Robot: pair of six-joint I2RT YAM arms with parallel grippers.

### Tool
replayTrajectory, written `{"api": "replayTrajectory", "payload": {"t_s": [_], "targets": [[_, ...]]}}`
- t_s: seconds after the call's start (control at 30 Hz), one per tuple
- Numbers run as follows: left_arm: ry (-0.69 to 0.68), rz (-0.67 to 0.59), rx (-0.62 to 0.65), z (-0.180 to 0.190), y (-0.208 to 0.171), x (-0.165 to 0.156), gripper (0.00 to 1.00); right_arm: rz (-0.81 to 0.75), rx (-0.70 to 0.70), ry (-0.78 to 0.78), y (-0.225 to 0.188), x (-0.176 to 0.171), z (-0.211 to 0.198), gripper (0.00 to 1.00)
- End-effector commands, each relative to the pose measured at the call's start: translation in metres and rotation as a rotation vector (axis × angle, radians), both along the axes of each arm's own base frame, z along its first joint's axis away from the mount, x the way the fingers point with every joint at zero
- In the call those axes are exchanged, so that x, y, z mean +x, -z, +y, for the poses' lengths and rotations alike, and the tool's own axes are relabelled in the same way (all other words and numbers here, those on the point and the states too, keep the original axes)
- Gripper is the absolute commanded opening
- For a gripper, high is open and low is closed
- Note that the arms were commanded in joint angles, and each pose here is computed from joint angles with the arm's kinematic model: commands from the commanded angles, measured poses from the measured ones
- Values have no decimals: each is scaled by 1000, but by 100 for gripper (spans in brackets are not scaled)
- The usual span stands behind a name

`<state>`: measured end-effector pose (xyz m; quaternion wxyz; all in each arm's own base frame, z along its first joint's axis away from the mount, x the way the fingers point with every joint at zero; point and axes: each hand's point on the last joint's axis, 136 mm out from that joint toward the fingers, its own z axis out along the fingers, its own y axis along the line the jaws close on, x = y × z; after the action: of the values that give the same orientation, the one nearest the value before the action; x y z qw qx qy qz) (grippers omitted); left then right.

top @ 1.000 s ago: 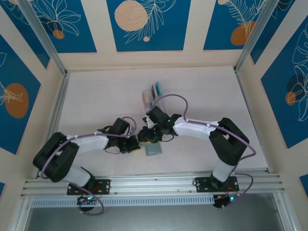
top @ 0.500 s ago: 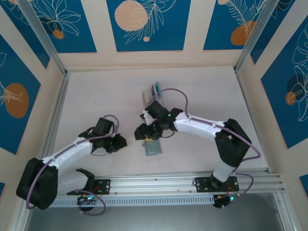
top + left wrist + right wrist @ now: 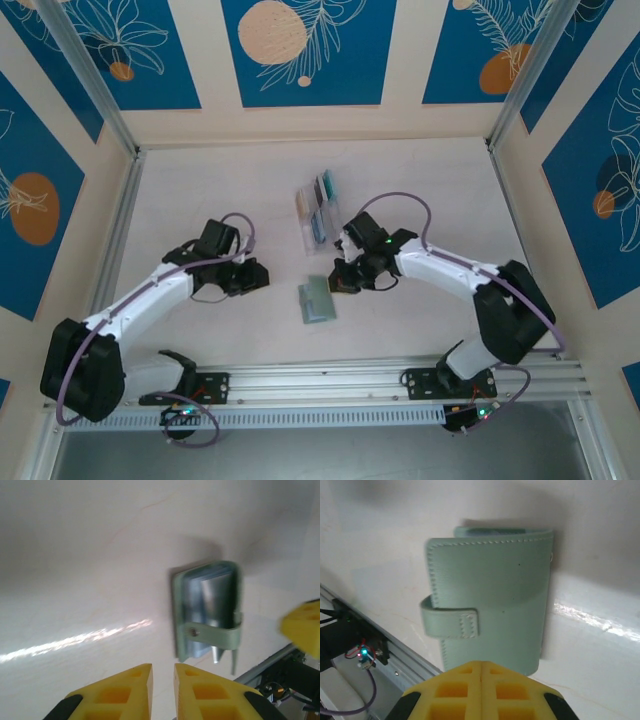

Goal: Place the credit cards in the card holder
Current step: Close the card holder at the bottom-center of the table, then turn over the card holder at the bottom-center of the table.

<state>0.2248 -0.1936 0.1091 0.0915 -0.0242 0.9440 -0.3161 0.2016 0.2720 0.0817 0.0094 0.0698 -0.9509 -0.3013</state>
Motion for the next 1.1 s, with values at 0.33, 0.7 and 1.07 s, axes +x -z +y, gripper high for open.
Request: {"api": "replayTrajectory", "payload": {"t_s": [0.33, 0.7, 1.07], "targets": [[235, 60, 2, -81, 22, -3, 14, 102, -121, -44, 69, -14, 21, 11], [254, 153, 33, -88, 74, -11, 11, 115, -100, -41, 63, -16, 21, 12], [229, 220, 106, -63, 115, -34, 9, 49, -26, -24, 24, -6, -6, 41]]}}
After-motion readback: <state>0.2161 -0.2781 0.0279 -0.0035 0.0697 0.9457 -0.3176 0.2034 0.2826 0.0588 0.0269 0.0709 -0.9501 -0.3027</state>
